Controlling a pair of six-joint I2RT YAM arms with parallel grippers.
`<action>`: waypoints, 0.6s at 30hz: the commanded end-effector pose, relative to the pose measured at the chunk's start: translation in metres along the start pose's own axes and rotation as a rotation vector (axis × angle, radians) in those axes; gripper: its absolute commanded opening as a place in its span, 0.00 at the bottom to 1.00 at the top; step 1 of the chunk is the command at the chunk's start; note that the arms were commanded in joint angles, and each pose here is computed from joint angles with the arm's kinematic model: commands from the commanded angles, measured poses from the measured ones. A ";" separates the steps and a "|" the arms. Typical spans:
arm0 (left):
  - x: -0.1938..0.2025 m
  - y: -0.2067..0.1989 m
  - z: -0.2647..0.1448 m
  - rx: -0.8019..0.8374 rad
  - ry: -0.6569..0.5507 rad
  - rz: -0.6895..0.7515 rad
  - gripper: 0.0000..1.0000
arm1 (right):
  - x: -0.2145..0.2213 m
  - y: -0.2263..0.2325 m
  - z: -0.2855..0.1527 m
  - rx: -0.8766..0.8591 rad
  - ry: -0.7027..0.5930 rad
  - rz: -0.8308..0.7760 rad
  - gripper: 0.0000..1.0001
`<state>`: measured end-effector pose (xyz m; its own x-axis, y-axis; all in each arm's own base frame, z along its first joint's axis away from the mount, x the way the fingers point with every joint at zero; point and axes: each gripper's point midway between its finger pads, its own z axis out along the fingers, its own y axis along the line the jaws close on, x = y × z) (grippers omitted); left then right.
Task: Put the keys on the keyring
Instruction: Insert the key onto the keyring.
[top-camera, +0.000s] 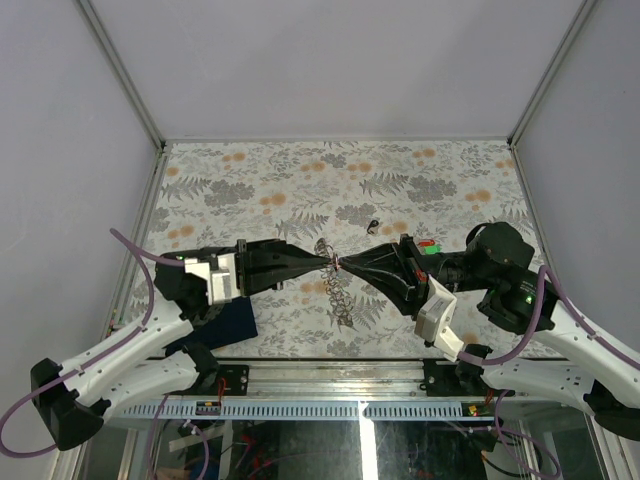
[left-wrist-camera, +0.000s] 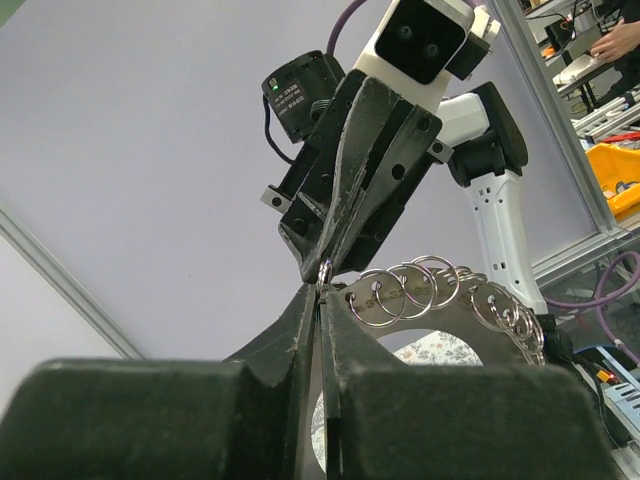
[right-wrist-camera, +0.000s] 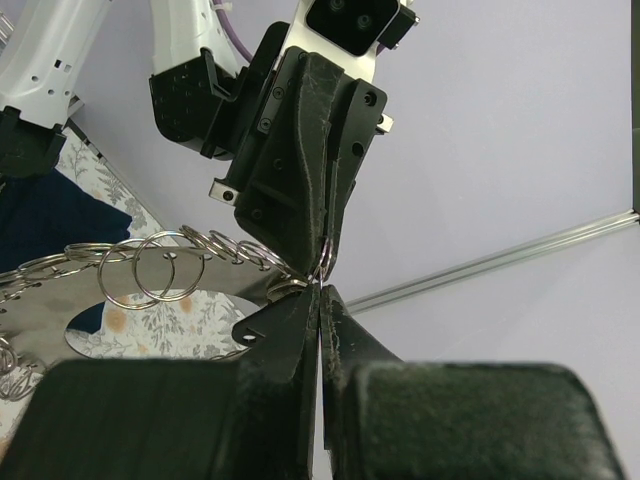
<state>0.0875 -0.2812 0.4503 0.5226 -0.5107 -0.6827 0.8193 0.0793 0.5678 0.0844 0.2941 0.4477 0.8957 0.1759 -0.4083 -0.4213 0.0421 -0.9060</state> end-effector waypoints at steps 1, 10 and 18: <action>-0.020 0.008 0.006 -0.004 -0.030 0.032 0.00 | -0.015 -0.013 -0.002 0.039 -0.044 -0.047 0.00; -0.010 0.012 0.009 -0.007 0.023 -0.035 0.00 | -0.015 -0.010 -0.006 0.006 -0.016 -0.044 0.00; -0.003 0.014 0.012 0.007 0.084 -0.100 0.00 | -0.012 -0.006 -0.012 -0.023 0.029 -0.050 0.00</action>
<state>0.0923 -0.2904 0.4527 0.4559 -0.4479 -0.7691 0.8622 0.0081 0.5064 0.0845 0.2884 0.4423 0.9052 0.1420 -0.4006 -0.4063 0.0127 -0.9136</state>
